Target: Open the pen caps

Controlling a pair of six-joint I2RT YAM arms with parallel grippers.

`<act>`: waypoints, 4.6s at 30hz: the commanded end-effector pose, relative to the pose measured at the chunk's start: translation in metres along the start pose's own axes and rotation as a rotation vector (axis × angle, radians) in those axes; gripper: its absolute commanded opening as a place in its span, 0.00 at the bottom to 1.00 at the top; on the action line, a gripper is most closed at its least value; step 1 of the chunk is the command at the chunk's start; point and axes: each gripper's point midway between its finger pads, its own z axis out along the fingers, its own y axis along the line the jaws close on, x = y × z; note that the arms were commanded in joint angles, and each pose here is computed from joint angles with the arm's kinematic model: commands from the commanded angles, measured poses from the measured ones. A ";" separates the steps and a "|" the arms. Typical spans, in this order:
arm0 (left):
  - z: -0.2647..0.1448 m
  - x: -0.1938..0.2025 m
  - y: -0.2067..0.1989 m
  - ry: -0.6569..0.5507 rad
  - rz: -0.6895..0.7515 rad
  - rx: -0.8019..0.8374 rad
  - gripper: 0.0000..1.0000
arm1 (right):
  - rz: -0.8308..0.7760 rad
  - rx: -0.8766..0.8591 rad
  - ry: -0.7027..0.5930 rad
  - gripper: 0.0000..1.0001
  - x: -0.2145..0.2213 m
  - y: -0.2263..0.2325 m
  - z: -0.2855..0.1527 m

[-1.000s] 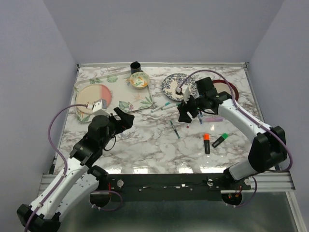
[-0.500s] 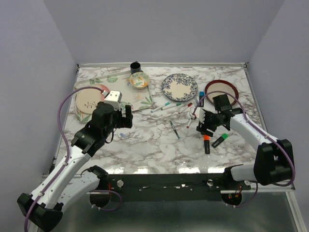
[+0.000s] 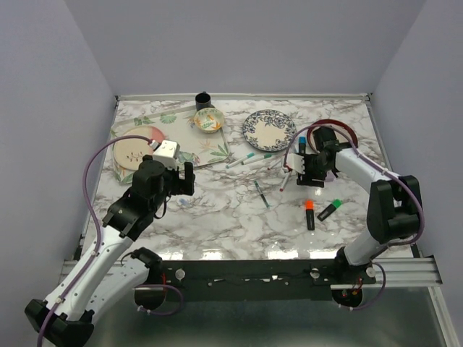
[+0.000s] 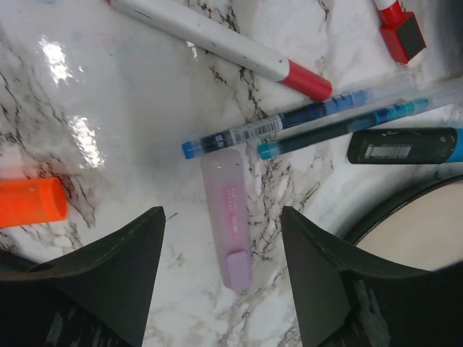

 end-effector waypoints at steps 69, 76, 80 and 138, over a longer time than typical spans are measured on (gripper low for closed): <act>-0.011 -0.016 -0.097 -0.028 -0.296 0.492 0.99 | 0.800 -0.136 -0.949 0.01 -0.177 0.002 -0.164; -0.007 0.014 -0.162 0.023 -0.374 0.590 0.99 | 1.103 -0.015 -0.995 0.01 -0.158 0.001 -0.144; 0.002 0.013 -0.196 0.003 -0.414 0.625 0.99 | 1.246 -0.031 -1.021 0.01 -0.153 0.009 -0.136; 0.056 0.113 -0.319 0.403 -0.100 0.509 0.00 | 1.995 0.366 -0.965 0.01 0.003 -0.036 -0.103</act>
